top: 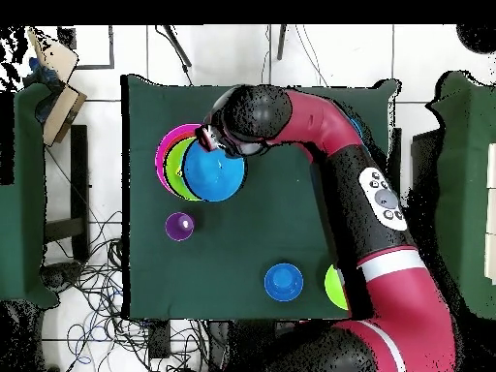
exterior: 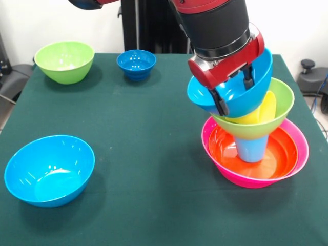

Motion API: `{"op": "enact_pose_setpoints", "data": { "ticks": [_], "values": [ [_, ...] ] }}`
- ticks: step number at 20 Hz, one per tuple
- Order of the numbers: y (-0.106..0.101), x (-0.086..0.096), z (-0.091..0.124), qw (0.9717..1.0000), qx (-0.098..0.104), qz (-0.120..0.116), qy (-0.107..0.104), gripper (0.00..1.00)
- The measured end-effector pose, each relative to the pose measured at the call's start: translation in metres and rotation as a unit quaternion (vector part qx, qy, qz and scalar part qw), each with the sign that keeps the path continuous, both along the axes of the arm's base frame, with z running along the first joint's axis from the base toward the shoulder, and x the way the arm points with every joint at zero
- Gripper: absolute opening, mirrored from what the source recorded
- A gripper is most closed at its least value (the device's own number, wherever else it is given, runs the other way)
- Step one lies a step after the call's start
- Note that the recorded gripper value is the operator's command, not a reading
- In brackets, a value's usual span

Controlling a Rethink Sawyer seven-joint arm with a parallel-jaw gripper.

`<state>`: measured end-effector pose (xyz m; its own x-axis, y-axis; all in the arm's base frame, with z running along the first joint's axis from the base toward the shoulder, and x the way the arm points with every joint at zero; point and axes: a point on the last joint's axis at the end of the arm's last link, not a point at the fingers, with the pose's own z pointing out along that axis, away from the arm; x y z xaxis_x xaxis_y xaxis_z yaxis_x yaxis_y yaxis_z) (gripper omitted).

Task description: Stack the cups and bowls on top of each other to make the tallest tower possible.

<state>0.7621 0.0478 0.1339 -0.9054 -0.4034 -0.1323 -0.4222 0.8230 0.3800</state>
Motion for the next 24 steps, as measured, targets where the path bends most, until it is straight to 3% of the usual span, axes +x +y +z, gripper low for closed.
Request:
{"op": "enact_pose_setpoints", "data": {
  "ticks": [17,24],
  "values": [
    [0.000,0.007,0.042,0.9997,-0.014,0.006,-0.018,1.00],
    [-0.003,0.011,0.045,0.9996,-0.016,0.003,-0.023,1.00]
  ]
}}
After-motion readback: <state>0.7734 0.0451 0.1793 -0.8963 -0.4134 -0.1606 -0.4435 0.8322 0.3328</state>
